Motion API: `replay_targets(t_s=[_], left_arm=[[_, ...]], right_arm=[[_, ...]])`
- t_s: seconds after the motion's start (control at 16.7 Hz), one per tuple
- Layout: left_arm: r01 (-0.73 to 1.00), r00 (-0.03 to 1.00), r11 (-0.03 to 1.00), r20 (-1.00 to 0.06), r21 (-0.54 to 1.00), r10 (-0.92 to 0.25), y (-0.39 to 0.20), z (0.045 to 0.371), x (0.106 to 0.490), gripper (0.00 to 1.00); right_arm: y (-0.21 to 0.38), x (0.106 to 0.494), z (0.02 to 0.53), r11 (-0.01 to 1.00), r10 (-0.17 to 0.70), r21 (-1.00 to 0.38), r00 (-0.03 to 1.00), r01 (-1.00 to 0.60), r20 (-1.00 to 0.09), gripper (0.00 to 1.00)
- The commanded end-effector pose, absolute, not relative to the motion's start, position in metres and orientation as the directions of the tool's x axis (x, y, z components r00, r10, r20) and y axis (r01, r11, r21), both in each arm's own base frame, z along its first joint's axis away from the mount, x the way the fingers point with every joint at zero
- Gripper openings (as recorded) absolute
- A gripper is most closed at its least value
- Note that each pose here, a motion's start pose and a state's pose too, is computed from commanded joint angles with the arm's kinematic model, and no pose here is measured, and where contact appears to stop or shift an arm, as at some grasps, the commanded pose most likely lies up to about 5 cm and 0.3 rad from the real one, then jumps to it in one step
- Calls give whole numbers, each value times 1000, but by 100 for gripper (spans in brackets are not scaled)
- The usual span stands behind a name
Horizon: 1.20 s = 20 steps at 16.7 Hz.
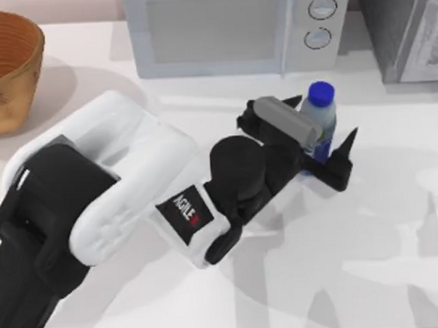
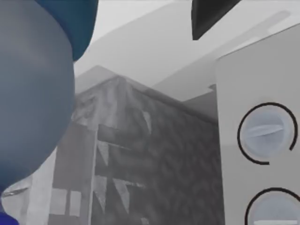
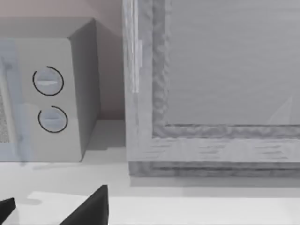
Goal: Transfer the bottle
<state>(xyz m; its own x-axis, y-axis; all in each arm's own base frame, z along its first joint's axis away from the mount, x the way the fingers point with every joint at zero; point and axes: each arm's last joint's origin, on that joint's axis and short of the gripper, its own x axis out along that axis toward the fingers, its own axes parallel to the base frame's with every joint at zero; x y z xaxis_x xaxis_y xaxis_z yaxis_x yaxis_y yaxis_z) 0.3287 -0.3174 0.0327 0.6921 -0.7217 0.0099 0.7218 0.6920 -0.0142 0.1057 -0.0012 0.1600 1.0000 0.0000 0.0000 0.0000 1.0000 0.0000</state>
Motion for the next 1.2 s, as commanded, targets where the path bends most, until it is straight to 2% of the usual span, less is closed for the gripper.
replay_targets(t_s=[0.78,1.2], left_arm=[[722,692,692,10,-14,-722,-317,33,329,2],[722,692,692,10,-14,-722,-317,33,329,0]], right_arm=[[-1,106,160,1000,0,0,1000,0,0,100],[-1,106,160,1000,0,0,1000,0,0,100]])
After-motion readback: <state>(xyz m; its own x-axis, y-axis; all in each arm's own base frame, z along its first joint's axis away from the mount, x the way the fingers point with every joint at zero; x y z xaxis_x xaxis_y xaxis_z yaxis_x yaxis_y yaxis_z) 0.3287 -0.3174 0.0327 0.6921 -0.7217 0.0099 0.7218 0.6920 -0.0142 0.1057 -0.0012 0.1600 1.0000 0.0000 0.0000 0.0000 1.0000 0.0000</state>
